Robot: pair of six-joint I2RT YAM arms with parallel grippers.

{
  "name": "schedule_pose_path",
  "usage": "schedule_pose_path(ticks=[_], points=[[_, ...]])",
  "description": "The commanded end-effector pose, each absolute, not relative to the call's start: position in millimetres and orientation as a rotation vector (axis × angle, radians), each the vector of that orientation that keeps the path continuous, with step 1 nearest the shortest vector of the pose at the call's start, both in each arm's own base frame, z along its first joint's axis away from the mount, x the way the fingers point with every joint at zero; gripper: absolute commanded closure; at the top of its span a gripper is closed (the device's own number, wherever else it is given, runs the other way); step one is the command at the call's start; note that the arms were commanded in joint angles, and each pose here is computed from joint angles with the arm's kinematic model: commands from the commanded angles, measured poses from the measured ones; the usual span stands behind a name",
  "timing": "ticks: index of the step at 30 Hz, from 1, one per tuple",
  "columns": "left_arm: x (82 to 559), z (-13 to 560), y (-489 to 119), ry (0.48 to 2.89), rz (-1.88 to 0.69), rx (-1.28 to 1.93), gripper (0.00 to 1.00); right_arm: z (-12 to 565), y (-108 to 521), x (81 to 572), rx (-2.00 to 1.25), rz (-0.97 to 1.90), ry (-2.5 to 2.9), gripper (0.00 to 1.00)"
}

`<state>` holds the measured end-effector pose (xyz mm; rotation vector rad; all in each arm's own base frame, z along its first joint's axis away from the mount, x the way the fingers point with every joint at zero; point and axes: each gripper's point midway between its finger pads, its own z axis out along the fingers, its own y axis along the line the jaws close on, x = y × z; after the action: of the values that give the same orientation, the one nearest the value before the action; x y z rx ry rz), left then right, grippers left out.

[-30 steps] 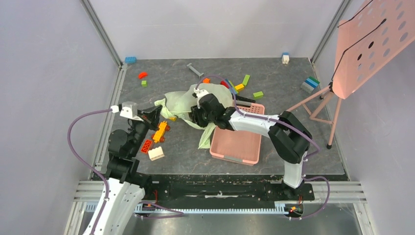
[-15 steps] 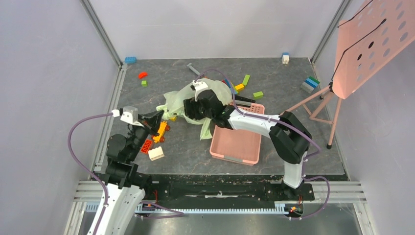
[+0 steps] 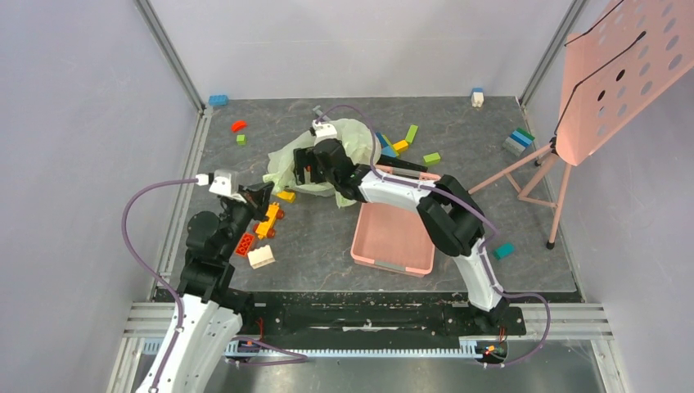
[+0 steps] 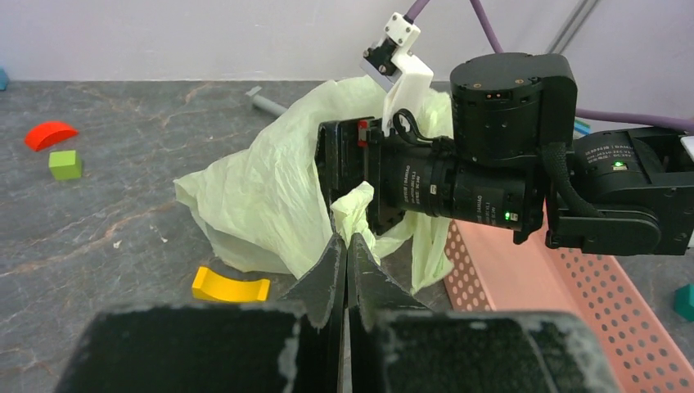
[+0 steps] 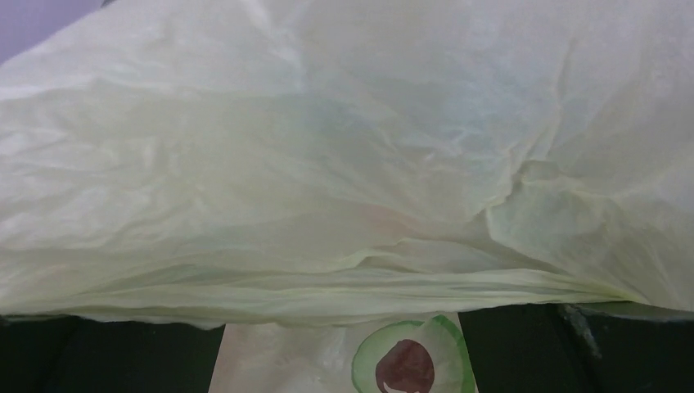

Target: Take the fake fruits out of the plastic bag

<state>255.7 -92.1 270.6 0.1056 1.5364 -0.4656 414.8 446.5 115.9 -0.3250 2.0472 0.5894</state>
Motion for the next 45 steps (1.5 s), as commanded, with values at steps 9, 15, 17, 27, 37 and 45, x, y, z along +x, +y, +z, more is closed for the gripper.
schedule_pose_path(ticks=[9, 15, 17, 27, 37, 45], points=[[274.9, 285.6, -76.1, 1.529, -0.332, 0.09, 0.98, 87.3, 453.1, 477.6, -0.161, 0.556, 2.039, 0.02], [276.5, 280.7, -74.5, 1.544, -0.322, 0.083, 0.98, 57.8, 458.9, 481.7, -0.175, 0.607, 2.084, 0.02], [276.5, 279.5, -74.6, 1.547, -0.323, 0.082, 0.98, 51.1, 460.2, 482.5, -0.182, 0.631, 2.092, 0.07], [271.9, 272.5, -74.7, 1.577, -0.331, 0.078, 0.98, 75.4, 443.9, 466.5, -0.242, 0.668, 1.998, 0.46], [256.2, 249.5, -65.5, 1.719, -0.253, 0.128, 0.98, 130.3, 411.0, 431.3, -0.288, 0.688, 1.908, 0.56], [248.1, 246.9, -63.3, 1.738, -0.238, 0.149, 0.98, 139.7, 416.5, 393.8, -0.424, 0.742, 1.911, 0.57]])
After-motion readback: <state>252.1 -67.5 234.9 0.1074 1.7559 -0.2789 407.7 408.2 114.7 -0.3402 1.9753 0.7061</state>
